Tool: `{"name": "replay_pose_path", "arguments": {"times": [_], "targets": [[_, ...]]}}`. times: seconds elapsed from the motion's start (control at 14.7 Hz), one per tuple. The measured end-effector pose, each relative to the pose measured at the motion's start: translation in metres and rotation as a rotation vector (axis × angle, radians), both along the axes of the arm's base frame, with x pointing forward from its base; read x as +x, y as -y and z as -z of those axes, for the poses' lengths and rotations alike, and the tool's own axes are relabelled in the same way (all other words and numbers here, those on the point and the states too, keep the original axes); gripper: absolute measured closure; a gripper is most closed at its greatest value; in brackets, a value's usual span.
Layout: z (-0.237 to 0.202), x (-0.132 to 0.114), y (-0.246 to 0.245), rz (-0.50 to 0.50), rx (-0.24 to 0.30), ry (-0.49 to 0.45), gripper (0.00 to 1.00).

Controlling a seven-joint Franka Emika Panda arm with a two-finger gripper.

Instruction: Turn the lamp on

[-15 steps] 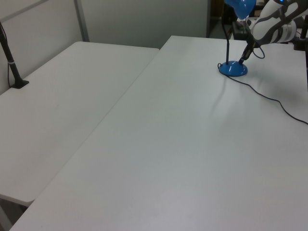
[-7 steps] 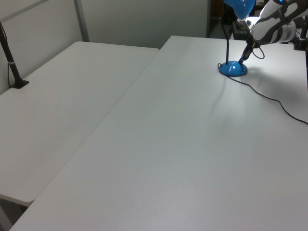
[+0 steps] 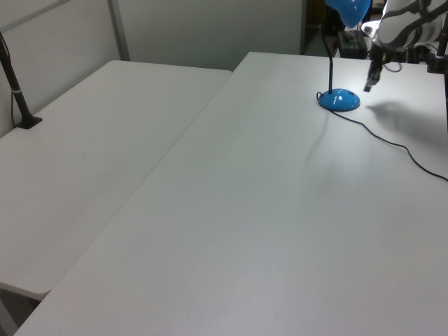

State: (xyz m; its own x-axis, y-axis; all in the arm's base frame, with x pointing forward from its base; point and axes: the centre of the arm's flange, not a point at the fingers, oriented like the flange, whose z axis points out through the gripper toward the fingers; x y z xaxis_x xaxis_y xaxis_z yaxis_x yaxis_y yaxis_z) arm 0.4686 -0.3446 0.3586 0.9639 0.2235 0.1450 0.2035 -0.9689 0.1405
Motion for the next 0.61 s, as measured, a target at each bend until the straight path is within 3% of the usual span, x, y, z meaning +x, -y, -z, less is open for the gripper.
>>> {"name": "replay_pose_path", "arguments": {"times": [0.2, 0.34, 0.48, 0.61], "targets": [[-0.02, -0.029, 0.001, -0.077, 0.005, -0.18, 0.99], [-0.058, -0.046, -0.01, -0.098, 0.044, -0.254, 0.99], [-0.105, -0.056, -0.024, -0.101, 0.08, -0.297, 0.99], [-0.158, -0.048, -0.053, -0.087, 0.11, -0.3, 0.99]]}}
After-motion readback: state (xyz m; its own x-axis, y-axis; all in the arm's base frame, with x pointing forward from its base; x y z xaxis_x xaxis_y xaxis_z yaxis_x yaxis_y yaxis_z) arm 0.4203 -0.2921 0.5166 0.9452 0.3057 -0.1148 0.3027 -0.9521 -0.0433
